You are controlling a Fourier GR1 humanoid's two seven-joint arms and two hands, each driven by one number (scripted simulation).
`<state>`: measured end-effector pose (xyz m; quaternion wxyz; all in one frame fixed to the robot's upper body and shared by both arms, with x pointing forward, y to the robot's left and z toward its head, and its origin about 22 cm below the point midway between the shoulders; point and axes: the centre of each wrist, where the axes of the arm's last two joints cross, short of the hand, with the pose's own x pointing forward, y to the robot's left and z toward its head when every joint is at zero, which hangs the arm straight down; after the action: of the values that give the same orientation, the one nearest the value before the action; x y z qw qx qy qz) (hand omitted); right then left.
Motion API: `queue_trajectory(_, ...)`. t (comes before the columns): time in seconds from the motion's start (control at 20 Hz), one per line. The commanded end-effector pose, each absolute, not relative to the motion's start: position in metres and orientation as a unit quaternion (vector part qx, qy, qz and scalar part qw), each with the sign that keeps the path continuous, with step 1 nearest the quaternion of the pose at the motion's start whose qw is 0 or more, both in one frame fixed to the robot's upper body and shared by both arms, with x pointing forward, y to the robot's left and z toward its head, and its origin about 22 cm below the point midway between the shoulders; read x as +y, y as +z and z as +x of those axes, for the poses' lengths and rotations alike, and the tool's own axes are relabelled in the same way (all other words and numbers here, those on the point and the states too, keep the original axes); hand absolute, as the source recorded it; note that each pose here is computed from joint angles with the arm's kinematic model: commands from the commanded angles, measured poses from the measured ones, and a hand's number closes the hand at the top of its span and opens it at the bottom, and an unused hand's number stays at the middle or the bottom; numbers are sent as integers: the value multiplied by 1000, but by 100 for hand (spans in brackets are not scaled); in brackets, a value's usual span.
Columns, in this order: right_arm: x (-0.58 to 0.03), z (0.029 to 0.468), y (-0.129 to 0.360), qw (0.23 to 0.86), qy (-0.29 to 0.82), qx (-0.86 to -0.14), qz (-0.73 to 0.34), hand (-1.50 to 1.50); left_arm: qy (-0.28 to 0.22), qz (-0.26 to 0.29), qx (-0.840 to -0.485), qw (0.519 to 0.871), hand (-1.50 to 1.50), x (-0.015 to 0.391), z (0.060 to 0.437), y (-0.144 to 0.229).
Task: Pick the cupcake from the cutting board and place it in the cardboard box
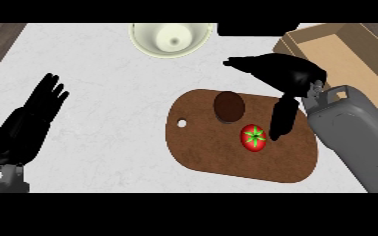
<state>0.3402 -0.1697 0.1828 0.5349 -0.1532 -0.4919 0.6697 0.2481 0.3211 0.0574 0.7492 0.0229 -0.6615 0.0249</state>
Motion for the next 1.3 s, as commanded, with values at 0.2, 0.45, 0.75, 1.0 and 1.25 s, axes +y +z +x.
queue_trajectory(0.2,-168,335,168,532,667,-504,-135,-150,19,24,-660,750,0,320,233,63)
queue_trajectory(0.45,-169,332,157,513,668,-518,-148,-150,24,26,-657,753,0,337,230,52)
queue_trajectory(0.75,-148,346,176,501,688,-497,-169,-150,26,17,-658,753,0,303,250,48)
queue_trajectory(1.0,-124,338,149,506,688,-489,-175,-150,20,30,-668,743,0,330,252,65)
queue_trajectory(1.25,-136,350,154,509,700,-466,-185,-150,11,33,-662,748,0,328,237,63)
